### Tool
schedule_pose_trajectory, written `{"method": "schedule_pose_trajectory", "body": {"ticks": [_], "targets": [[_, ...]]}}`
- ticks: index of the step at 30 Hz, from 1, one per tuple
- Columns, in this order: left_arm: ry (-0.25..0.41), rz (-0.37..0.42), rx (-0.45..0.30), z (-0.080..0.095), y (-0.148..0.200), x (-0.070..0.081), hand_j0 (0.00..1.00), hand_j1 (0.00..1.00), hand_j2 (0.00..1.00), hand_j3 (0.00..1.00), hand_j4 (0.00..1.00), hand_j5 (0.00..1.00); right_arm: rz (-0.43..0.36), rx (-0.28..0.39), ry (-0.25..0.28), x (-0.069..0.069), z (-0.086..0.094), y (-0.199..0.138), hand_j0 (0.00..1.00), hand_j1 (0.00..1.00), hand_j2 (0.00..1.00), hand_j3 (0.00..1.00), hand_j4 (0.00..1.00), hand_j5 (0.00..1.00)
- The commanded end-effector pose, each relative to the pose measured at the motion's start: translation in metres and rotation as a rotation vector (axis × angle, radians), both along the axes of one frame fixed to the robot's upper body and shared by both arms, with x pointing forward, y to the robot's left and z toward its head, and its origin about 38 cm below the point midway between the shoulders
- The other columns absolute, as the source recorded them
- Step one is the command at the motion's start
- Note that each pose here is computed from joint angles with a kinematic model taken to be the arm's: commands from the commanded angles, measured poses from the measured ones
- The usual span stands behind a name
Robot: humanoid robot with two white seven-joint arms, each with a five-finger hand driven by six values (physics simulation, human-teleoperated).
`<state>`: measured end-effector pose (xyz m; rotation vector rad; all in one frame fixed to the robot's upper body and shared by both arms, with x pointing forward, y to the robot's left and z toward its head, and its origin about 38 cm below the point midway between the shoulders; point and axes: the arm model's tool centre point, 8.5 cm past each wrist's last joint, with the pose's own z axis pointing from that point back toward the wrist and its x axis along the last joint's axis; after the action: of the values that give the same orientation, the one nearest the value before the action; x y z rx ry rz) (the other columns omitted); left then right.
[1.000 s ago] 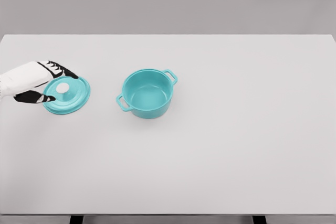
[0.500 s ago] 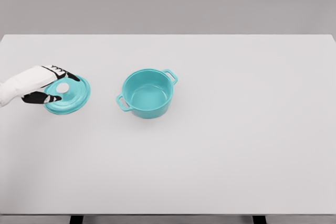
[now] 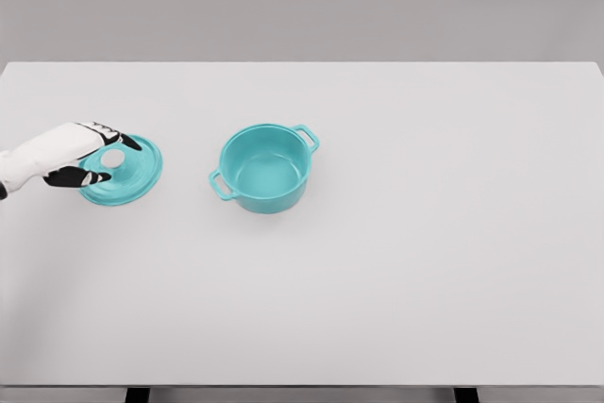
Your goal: Cover the pot with left arm
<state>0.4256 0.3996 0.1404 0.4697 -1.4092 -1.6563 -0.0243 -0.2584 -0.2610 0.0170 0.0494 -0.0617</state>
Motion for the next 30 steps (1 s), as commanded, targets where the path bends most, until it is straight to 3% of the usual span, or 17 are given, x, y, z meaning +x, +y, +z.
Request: {"method": "schedule_pose_trajectory", "body": {"ticks": [1, 11, 30], "targets": [[0.000, 0.001, 0.002, -0.001, 0.000, 0.000, 0.73, 0.73, 0.73, 0.73, 0.73, 0.73, 0.000, 0.000, 0.000, 0.000, 0.000, 0.000, 1.00, 1.00, 1.00, 1.00, 1.00, 1.00], [0.001, 0.012, 0.051, -0.004, 0.005, 0.004, 0.73, 0.73, 0.73, 0.73, 0.73, 0.73, 0.000, 0.000, 0.000, 0.000, 0.000, 0.000, 1.00, 1.00, 1.00, 1.00, 1.00, 1.00], [-0.006, 0.008, 0.070, -0.005, 0.000, 0.010, 0.73, 0.73, 0.73, 0.73, 0.73, 0.73, 0.000, 0.000, 0.000, 0.000, 0.000, 0.000, 1.00, 1.00, 1.00, 1.00, 1.00, 1.00]]}}
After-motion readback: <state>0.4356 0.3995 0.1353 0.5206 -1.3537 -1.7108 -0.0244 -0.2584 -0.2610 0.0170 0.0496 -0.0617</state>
